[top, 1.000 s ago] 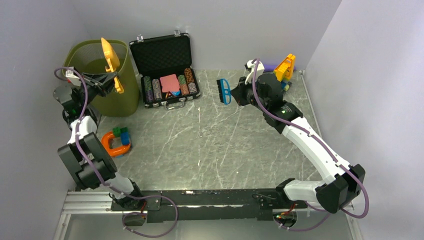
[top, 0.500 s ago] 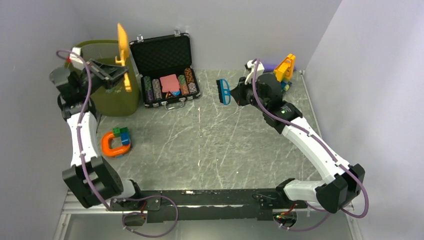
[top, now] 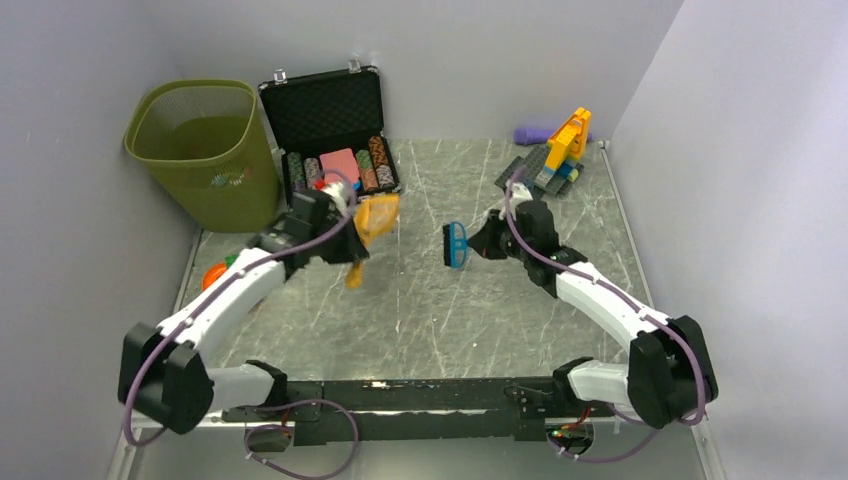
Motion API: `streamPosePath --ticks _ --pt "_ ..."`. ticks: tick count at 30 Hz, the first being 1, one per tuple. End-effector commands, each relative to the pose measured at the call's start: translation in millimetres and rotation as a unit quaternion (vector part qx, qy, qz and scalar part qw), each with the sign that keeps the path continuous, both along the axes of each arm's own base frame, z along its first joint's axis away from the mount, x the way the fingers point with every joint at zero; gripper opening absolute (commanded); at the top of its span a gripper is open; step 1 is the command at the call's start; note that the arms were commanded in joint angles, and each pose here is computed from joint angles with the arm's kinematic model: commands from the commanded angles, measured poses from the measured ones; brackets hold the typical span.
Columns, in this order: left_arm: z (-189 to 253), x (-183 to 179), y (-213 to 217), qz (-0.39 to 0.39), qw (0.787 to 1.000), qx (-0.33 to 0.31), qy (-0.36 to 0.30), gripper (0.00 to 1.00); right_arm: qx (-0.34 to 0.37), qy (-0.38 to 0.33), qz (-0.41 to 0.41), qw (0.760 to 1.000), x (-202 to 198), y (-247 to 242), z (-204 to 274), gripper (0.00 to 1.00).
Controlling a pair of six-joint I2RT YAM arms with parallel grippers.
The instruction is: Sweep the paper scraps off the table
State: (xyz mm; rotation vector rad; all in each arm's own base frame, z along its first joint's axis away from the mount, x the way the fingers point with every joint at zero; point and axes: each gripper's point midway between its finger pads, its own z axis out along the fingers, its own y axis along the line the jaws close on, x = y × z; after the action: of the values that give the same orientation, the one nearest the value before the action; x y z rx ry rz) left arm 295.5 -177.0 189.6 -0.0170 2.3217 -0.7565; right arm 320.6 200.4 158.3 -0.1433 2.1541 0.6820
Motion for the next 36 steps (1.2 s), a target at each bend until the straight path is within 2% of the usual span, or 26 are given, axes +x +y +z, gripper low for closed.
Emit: streamPosePath --ticks 1,3,6,9,13,14,15,16,17,18,19,23,25,33,36 --pt "-47 -11 -6 0.013 0.987 0.162 -0.014 0.00 0.169 -0.036 -0.025 0.985 3 -3 27 0.00" --pt "-65 -15 -11 0.015 0.976 0.215 -0.006 0.00 0.199 -0.027 -0.033 0.979 2 -10 20 0.00" --pt "-82 -14 -15 0.017 0.965 0.261 0.002 0.00 0.247 -0.015 -0.038 0.968 0 -18 11 0.00" --pt "-92 -10 -18 0.017 0.961 0.276 0.007 0.00 0.290 -0.015 -0.042 0.956 0 -27 10 0.00" --pt "-96 -7 -22 0.015 0.961 0.275 0.006 0.00 0.311 -0.014 -0.036 0.950 10 -32 15 0.00" --pt "-96 -7 -24 0.009 0.962 0.273 0.005 0.03 0.312 -0.015 -0.028 0.949 13 -31 18 0.00" --pt "-95 -7 -25 0.007 0.963 0.271 0.002 0.19 0.313 -0.018 -0.019 0.949 16 -30 23 0.07" --pt "-92 -8 -23 0.011 0.963 0.270 0.000 0.43 0.307 -0.014 -0.020 0.951 20 -31 25 0.41" --pt "-88 -8 -21 0.016 0.964 0.267 -0.007 0.77 0.294 -0.006 -0.034 0.955 27 -34 24 0.91" --pt "-82 -8 -18 0.024 0.964 0.262 -0.016 0.95 0.264 -0.009 -0.047 0.963 33 -39 23 0.98" --pt "-75 -9 -15 0.030 0.965 0.259 -0.026 0.99 0.236 -0.014 -0.062 0.970 38 -46 23 0.99" --pt "-36 -12 0 0.051 0.965 0.247 -0.074 0.99 0.132 -0.026 -0.101 0.986 45 -71 33 1.00" --pt "-19 -14 9 0.065 0.963 0.246 -0.093 0.99 0.110 -0.056 -0.104 0.987 40 -79 50 1.00" --pt "51 -31 43 0.124 0.956 0.184 -0.191 1.00 0.108 -0.229 -0.116 0.960 4 -98 133 1.00" --pt "67 -38 53 0.142 0.952 0.154 -0.224 1.00 0.112 -0.257 -0.110 0.954 -8 -98 143 1.00"
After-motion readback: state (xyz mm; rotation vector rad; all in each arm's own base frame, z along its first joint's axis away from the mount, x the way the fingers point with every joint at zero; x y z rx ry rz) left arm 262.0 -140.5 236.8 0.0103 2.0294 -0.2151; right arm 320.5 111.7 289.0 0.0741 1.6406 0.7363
